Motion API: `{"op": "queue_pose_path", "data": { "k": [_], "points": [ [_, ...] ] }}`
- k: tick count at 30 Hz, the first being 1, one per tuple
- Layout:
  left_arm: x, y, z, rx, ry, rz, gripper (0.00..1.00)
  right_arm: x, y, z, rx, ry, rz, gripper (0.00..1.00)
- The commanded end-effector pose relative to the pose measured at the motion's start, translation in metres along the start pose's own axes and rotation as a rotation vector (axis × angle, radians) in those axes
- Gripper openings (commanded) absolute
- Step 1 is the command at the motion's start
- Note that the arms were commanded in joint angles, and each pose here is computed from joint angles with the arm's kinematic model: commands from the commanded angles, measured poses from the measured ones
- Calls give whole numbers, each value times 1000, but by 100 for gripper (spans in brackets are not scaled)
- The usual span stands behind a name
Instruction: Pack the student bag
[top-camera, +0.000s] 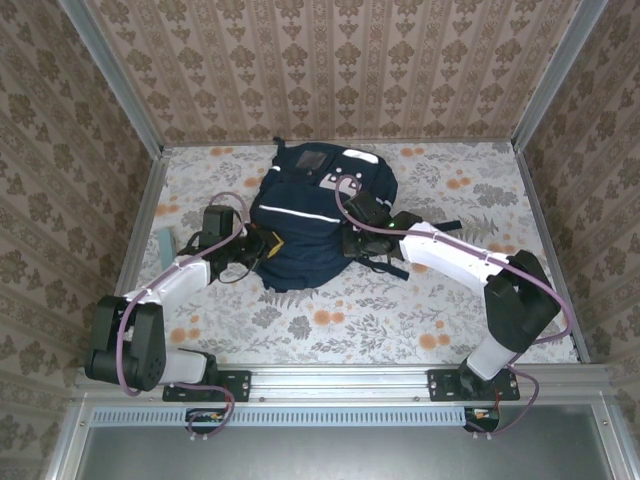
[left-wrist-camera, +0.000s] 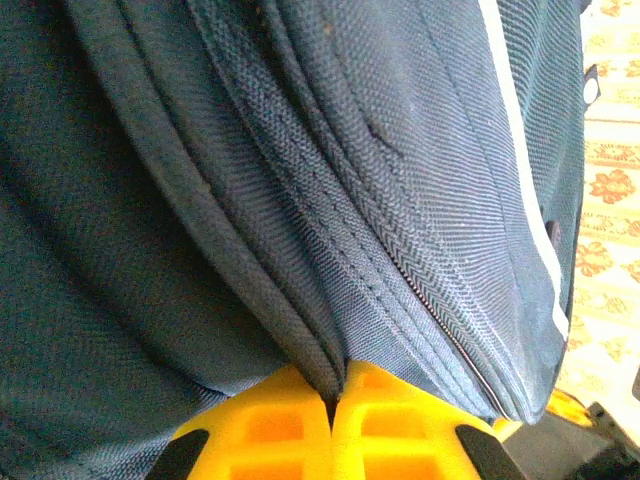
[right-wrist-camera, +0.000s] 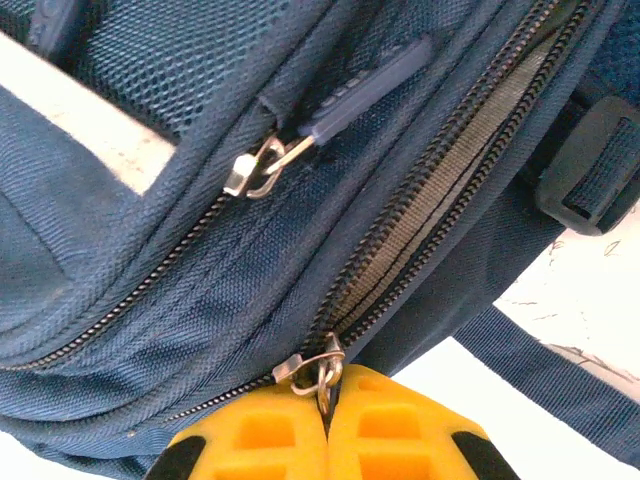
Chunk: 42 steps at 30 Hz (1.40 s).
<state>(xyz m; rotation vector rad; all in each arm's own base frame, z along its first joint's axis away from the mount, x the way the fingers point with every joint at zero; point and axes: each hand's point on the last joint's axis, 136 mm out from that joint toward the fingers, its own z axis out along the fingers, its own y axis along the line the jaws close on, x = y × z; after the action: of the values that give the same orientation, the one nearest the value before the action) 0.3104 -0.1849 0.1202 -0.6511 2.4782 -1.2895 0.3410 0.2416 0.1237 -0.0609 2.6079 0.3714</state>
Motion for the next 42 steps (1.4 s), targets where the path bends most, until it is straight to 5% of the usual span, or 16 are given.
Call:
{"op": "queue_pose_path", "data": {
  "k": [1,11,17,22,33,42],
  "points": [
    [-11,18,-7,-87,-55,18,0,-26,-71,-4,231,-29,78,0],
    [-6,20,-11,-98,-33,46,0,-60,-109,1,286,7,208,0],
    [-12,25,-19,-110,-57,44,0,-57,-51,-12,-52,45,-107,0],
    [-15,12,-30,-81,-84,85,0,-39,-23,-32,-239,61,-197,0],
    [-18,11,-65,-161,-197,81,47,-2,36,-30,-397,116,-208,0],
    [7,9,-49,-52,-142,-28,55,21,95,-18,-439,159,-318,0]
  ]
}}
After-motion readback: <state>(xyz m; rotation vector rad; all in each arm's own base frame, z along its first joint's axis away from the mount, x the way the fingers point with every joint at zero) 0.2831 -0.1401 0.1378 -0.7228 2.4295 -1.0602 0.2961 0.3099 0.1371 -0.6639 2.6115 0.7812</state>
